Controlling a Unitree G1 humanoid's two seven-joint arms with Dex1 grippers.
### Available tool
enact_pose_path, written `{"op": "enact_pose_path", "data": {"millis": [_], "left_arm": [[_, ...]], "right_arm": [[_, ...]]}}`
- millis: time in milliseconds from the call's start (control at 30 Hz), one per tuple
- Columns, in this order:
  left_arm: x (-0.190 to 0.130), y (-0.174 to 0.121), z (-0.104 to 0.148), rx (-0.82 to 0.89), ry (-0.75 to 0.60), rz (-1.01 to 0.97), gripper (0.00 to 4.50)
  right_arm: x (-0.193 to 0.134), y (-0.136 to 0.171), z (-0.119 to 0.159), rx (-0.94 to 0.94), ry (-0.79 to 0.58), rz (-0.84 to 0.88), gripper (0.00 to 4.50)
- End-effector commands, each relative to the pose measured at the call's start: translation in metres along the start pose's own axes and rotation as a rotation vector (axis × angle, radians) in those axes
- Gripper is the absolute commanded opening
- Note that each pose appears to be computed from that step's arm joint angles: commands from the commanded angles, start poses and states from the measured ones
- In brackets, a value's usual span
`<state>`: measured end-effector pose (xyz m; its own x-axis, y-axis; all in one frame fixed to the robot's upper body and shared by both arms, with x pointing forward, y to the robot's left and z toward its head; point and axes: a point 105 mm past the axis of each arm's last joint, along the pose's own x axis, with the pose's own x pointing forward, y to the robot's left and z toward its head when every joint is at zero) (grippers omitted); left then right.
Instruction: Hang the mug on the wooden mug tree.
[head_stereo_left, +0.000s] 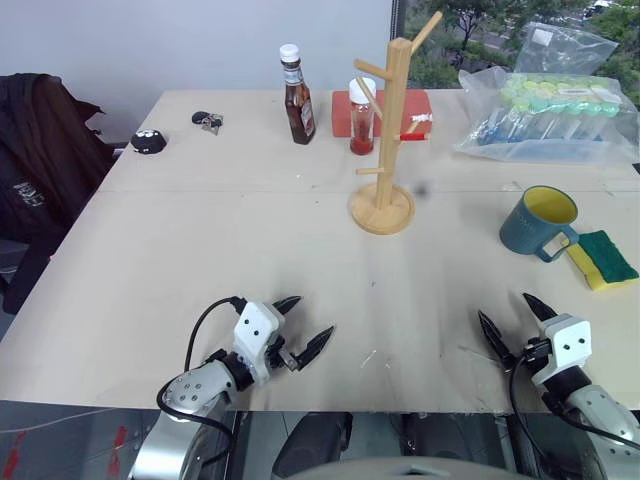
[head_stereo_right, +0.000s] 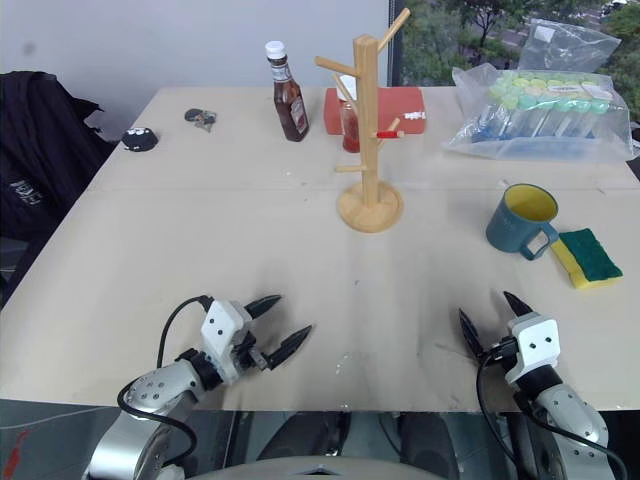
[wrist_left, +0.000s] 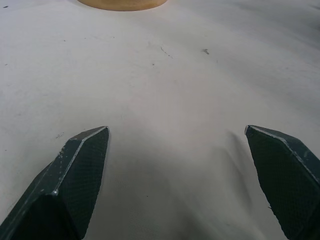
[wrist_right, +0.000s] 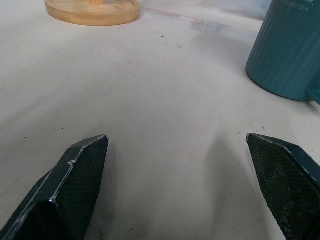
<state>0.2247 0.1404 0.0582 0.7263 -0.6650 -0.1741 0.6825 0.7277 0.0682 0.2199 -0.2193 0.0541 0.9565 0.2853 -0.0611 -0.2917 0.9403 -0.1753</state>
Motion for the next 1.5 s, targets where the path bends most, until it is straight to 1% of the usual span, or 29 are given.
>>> {"op": "enact_pose_path", "data": {"millis": [33,667,800,833,1000,1100,1200,1367,1500], "left_arm": [[-0.002,0.002,0.013,0.028,-0.035,-0.001,4.50],[-0.002,0.000,0.011,0.017,-0.044,-0.007,4.50],[-0.001,-0.001,0.013,0.038,-0.045,-0.022,4.50],[0.000,-0.002,0.015,0.044,-0.045,-0.037,4.50],[0.008,-0.012,0.036,0.044,-0.065,-0.192,4.50],[0.018,-0.022,0.072,0.102,-0.122,-0.348,4.50],[0.020,-0.027,0.095,0.135,-0.139,-0.448,4.50],[0.014,-0.031,0.111,0.141,-0.129,-0.555,4.50],[0.012,-0.029,0.118,0.162,-0.124,-0.564,4.50]], "right_arm": [[-0.004,-0.005,0.000,-0.008,-0.001,-0.031,4.46],[0.001,-0.003,0.002,-0.001,-0.006,-0.032,4.46],[0.002,-0.007,0.003,0.011,-0.015,-0.075,4.46],[0.003,-0.010,0.004,0.012,-0.019,-0.103,4.46],[0.014,-0.040,0.017,0.008,-0.027,-0.395,4.46],[0.025,-0.054,0.027,0.072,-0.035,-0.561,4.46],[0.030,-0.064,0.031,0.111,-0.025,-0.695,4.46],[0.038,-0.076,0.039,0.135,-0.038,-0.809,4.46],[0.039,-0.080,0.043,0.132,-0.045,-0.863,4.46]]}}
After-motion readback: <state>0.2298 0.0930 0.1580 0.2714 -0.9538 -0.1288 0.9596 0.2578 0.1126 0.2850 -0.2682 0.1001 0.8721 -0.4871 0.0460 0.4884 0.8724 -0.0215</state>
